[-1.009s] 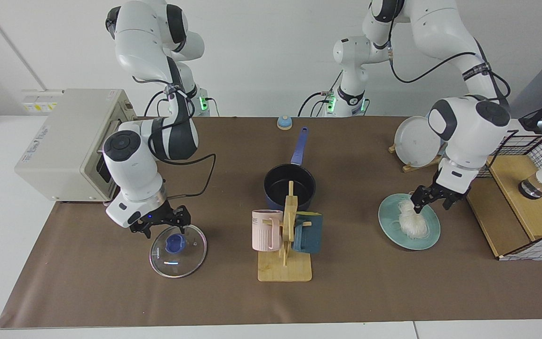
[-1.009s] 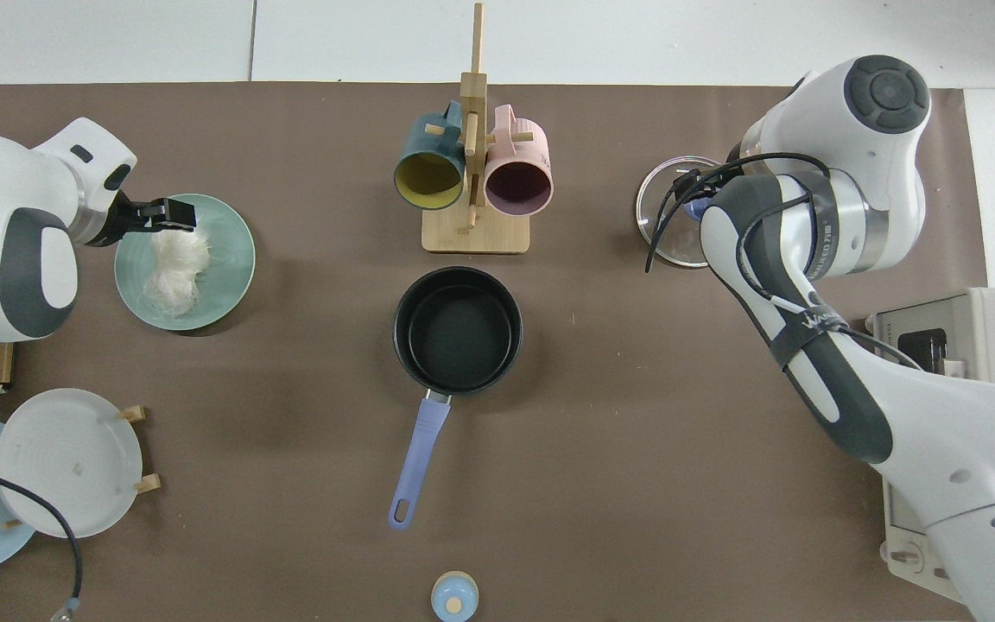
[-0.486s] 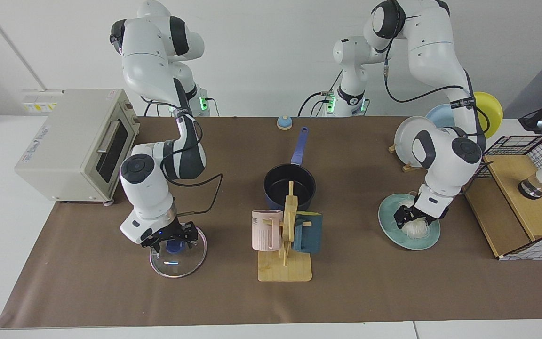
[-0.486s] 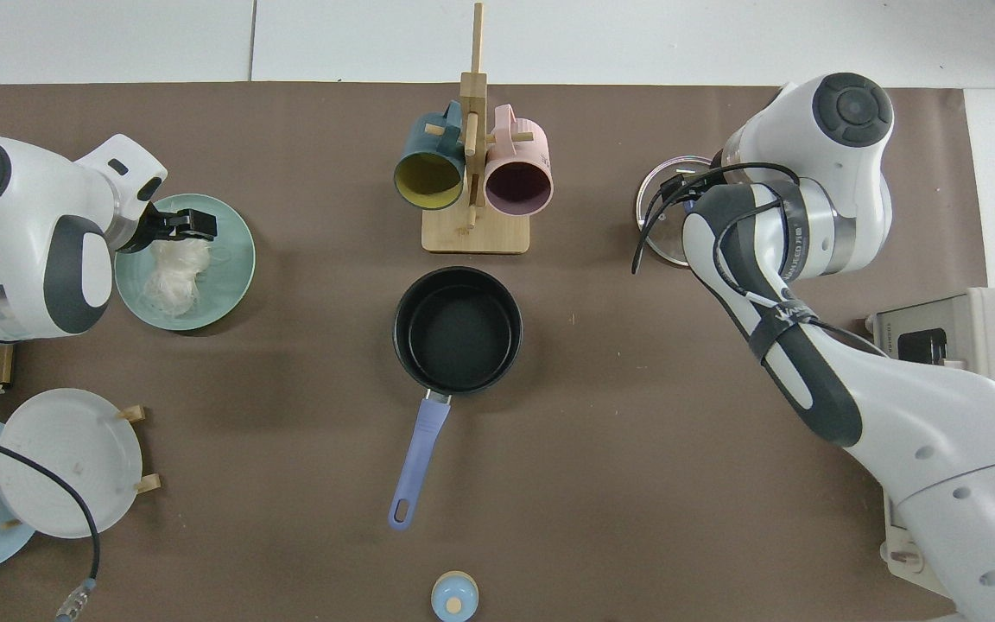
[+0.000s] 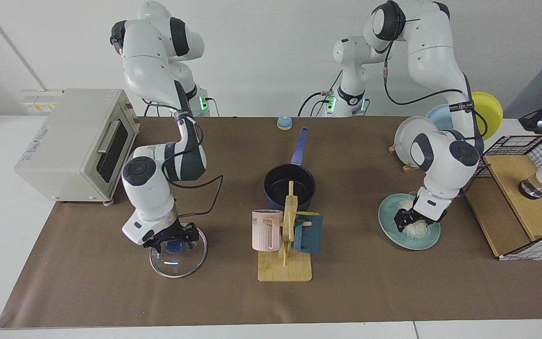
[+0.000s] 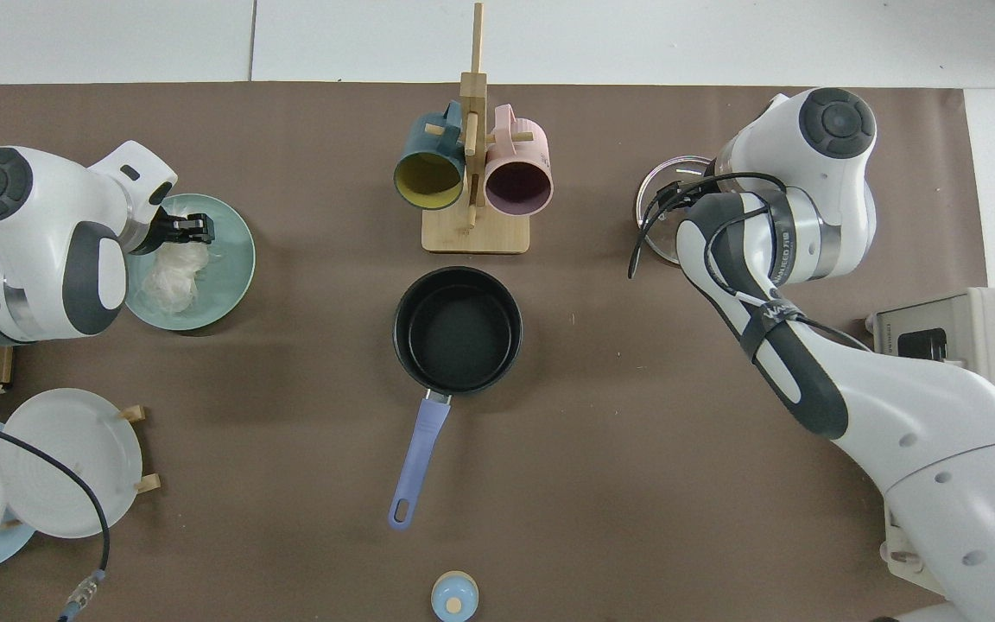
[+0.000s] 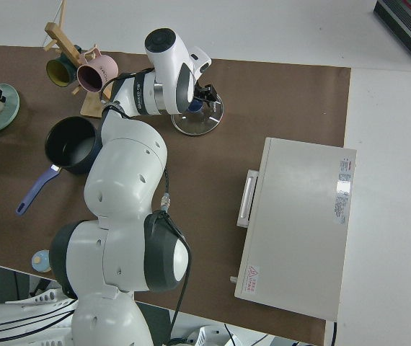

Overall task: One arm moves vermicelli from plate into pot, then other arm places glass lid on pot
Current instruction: 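Lift the vermicelli with the left gripper and carry it toward the pot, then lower the vermicelli into the pot and open the left gripper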

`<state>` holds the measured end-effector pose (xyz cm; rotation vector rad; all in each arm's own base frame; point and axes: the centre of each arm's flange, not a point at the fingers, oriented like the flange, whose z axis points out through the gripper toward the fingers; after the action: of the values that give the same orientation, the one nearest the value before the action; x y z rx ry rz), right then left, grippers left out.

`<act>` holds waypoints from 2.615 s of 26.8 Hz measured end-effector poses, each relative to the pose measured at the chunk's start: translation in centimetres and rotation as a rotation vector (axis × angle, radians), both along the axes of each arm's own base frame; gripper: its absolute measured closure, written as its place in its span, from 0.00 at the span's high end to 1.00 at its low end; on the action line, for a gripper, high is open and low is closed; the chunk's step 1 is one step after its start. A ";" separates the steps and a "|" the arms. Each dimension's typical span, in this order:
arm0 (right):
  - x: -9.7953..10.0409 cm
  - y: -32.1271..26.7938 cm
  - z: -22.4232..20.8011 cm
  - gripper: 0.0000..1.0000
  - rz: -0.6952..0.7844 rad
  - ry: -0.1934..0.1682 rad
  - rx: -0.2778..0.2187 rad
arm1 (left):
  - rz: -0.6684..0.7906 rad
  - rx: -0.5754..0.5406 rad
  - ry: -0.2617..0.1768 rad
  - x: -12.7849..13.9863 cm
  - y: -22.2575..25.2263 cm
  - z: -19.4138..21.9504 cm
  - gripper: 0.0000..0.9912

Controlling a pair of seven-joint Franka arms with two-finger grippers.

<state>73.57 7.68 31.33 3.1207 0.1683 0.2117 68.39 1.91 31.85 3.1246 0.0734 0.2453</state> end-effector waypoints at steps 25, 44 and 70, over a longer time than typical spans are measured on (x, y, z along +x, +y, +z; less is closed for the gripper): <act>-0.3 0.7 4.5 0.44 0.024 -0.030 -0.018 | 0.105 -0.059 0.163 -6.2 -18.4 16.8 0.45; -7.1 -0.1 15.1 0.44 0.034 0.108 0.008 | 0.080 -0.218 0.177 -13.7 -35.1 10.0 0.45; -12.8 -0.1 13.6 0.44 0.029 0.126 0.036 | 0.068 -0.274 0.200 -13.2 -35.9 2.0 0.54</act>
<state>60.81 7.54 44.94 3.1699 0.2132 0.0182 55.22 -33.95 33.87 2.8648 0.1972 -0.0733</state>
